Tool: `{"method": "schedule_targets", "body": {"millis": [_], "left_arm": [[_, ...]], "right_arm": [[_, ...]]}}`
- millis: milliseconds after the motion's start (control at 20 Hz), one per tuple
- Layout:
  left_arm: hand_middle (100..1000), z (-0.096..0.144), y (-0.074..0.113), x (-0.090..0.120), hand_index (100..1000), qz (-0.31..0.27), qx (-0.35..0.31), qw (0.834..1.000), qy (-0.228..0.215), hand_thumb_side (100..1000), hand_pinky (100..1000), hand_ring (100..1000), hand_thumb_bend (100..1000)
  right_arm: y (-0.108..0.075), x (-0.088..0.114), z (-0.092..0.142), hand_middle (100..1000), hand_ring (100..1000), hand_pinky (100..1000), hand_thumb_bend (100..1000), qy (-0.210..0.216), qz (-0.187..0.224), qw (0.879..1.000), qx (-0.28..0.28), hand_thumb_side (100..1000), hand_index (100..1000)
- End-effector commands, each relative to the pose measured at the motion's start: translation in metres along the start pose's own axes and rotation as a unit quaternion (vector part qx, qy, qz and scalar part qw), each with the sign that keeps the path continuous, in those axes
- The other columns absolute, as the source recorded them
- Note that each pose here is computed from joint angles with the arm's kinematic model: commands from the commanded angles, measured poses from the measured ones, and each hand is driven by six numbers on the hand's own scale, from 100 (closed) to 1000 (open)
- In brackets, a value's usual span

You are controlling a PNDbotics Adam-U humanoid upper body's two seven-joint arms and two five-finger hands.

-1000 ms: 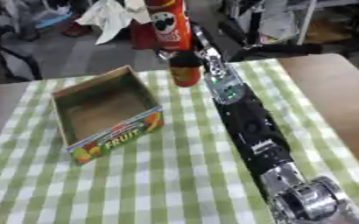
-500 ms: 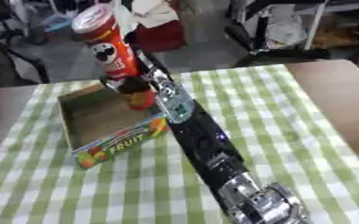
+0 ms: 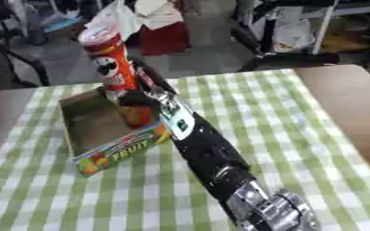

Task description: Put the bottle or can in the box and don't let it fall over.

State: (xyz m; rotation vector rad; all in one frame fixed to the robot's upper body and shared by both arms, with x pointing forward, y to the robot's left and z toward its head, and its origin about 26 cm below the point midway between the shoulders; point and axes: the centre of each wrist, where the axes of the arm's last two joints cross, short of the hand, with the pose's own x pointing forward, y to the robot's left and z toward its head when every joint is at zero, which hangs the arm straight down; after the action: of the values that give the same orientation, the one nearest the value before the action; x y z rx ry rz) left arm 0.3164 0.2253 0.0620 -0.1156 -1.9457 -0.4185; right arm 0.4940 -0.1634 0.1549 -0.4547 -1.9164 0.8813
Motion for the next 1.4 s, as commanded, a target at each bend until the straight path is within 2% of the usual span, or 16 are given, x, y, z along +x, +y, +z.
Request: {"method": "schedule_targets", "body": {"millis": [50,200,350,400,450,500,550,700,750,800,850,950,1000,1100,1200,1400], "left_arm": [[871,-0.004,0.003,0.005,949,-0.006,-0.002,1.000,-0.011,907,927,894,592],[871,-0.002,0.004,0.005,949,-0.006,0.000,1.000,-0.009,907,927,894,591],[871,0.000,0.007,0.003,949,-0.009,0.006,1.000,-0.005,907,926,895,591],[871,0.001,0.008,0.003,949,-0.010,0.009,1.000,-0.003,907,926,895,591],[871,0.002,0.009,0.002,949,-0.012,0.012,1.000,-0.001,907,927,895,591],[871,0.004,0.011,0.002,949,-0.015,0.015,1.000,0.002,911,926,895,590],[871,0.005,0.013,0.001,949,-0.017,0.019,1.000,0.004,908,926,896,590],[871,0.011,0.020,-0.001,949,-0.026,0.032,0.999,0.013,908,926,896,590],[871,0.012,0.021,-0.002,949,-0.029,0.035,0.999,0.015,909,926,896,589],[871,0.014,0.023,-0.002,949,-0.032,0.038,0.999,0.018,909,926,896,589],[871,0.015,0.025,-0.003,948,-0.034,0.041,0.998,0.020,909,926,896,589],[871,0.016,0.026,-0.003,948,-0.037,0.043,0.998,0.022,909,926,896,589],[872,0.016,0.027,-0.003,948,-0.038,0.044,0.998,0.022,910,925,896,589],[872,0.019,0.030,-0.004,948,-0.043,0.050,0.997,0.028,910,925,896,589],[872,0.020,0.031,-0.004,948,-0.045,0.052,0.997,0.029,909,925,897,589],[872,0.021,0.030,-0.006,948,-0.044,0.055,0.997,0.031,909,925,897,590]], "right_arm": [[-0.022,0.008,-0.008,1000,1000,1000,800,-0.010,0.041,0.999,-0.014,562,1000],[-0.032,0.006,-0.007,1000,1000,1000,789,-0.007,0.061,0.998,-0.029,551,1000],[-0.054,0.005,-0.003,1000,1000,1000,772,-0.013,0.080,0.995,-0.061,552,1000],[-0.063,0.004,-0.001,1000,1000,1000,498,-0.016,0.080,0.994,-0.073,801,1000],[-0.073,0.003,0.002,1000,1000,1000,761,-0.020,0.079,0.993,-0.086,549,1000],[-0.083,0.000,0.007,1000,1000,1000,640,-0.022,0.080,0.992,-0.097,652,1000],[-0.092,-0.005,0.013,1000,1000,1000,732,-0.023,0.079,0.991,-0.108,528,1000],[-0.116,-0.022,0.039,1000,1000,1000,707,-0.032,0.088,0.987,-0.128,512,1000],[-0.121,-0.030,0.054,1000,1000,1000,687,-0.038,0.068,0.988,-0.131,534,1000],[-0.129,-0.036,0.072,1000,1000,1000,696,-0.045,0.036,0.989,-0.134,503,1000],[-0.136,-0.038,0.088,1000,1000,1000,690,-0.051,0.003,0.990,-0.132,499,1000],[-0.147,-0.032,0.104,1000,1000,1000,690,-0.059,-0.047,0.990,-0.123,499,1000],[-0.150,-0.030,0.109,1000,1000,1000,633,-0.058,-0.062,0.989,-0.119,458,1000],[-0.143,-0.049,0.158,1000,1000,1000,615,-0.038,-0.088,0.988,-0.122,440,1000],[-0.136,-0.055,0.189,1000,1000,1000,583,-0.018,-0.104,0.986,-0.128,407,1000],[-0.113,-0.064,0.225,1000,1000,1000,537,0.033,-0.135,0.979,-0.148,371,1000]]}}
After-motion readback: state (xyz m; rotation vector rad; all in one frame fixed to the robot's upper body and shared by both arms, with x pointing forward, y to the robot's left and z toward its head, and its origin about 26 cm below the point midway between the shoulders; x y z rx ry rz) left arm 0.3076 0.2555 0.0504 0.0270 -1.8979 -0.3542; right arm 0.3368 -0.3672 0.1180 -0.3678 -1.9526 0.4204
